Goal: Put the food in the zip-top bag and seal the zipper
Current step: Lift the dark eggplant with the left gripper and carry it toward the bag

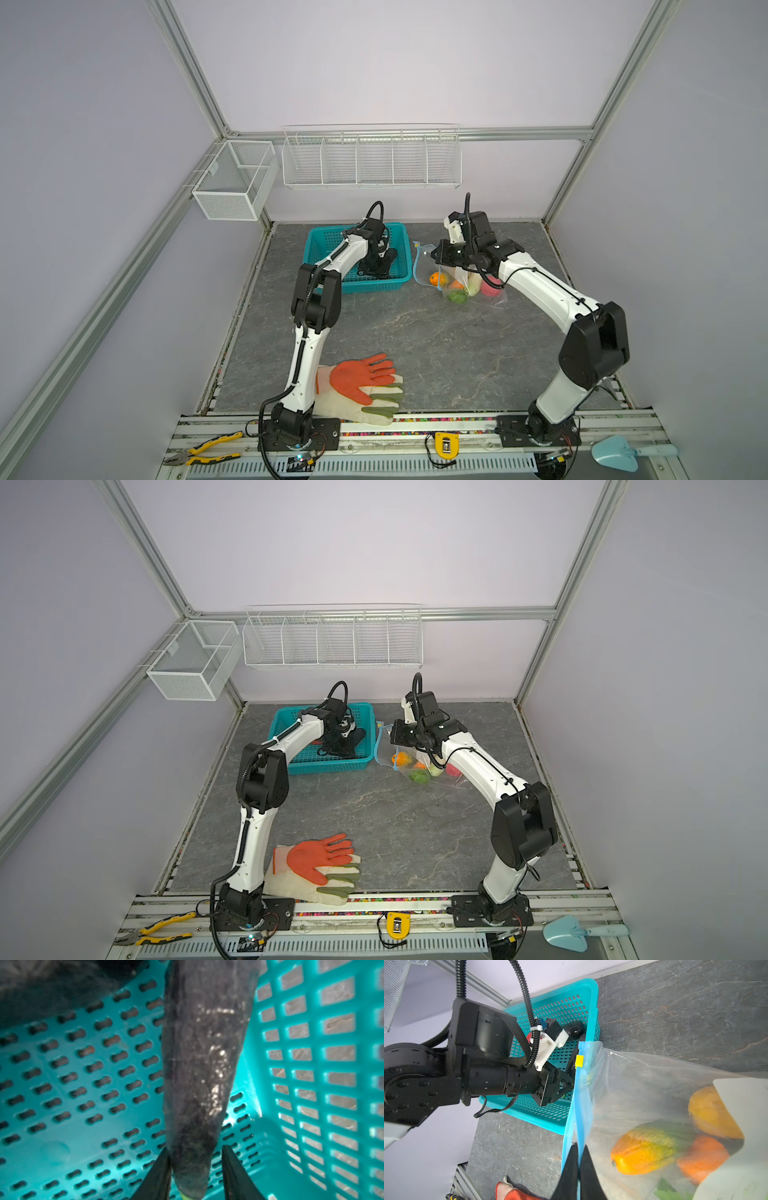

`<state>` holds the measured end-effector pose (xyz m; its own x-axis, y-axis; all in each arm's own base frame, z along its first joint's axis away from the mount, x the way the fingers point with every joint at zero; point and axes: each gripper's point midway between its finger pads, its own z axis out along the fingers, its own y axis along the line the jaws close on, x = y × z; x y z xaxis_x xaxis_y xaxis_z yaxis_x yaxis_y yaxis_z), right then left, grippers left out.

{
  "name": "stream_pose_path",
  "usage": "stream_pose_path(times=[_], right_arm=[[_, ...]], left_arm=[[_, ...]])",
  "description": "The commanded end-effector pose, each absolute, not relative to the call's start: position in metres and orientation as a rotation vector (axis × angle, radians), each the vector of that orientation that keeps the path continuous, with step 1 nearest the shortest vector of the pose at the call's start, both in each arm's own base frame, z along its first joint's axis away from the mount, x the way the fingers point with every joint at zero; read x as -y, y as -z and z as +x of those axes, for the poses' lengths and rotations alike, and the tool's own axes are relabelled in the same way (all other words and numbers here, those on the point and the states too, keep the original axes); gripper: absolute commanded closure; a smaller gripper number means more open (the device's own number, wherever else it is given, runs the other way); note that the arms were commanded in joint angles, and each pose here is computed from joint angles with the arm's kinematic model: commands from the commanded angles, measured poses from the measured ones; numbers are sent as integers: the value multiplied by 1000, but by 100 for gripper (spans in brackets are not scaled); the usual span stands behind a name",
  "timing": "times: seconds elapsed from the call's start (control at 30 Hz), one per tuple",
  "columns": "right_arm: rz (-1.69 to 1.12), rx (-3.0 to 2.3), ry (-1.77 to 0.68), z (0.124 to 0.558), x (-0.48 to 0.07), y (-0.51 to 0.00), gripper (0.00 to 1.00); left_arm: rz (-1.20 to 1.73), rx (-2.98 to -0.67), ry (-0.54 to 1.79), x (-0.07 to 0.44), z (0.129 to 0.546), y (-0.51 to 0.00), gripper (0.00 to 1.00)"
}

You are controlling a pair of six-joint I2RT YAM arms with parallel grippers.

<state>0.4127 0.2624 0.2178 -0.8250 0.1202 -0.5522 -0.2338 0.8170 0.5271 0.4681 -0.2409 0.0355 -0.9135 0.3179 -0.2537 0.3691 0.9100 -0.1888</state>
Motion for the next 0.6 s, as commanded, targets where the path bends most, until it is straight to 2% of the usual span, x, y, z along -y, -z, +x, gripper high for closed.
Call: stream_pose_path(times=[0.0,0.23,0.57], right_arm=[[-80,-2383,-818,412,-260,-230,93],[-78,-2382,-817,412,-260,-230,93],[-75,-2380,-811,413,-259,-231,93]], left_arm=[[522,-2856,307,238,469,-42,64],[521,-2845,283,236,467,-55,77],[495,-2811,287,231,459,-82,80]])
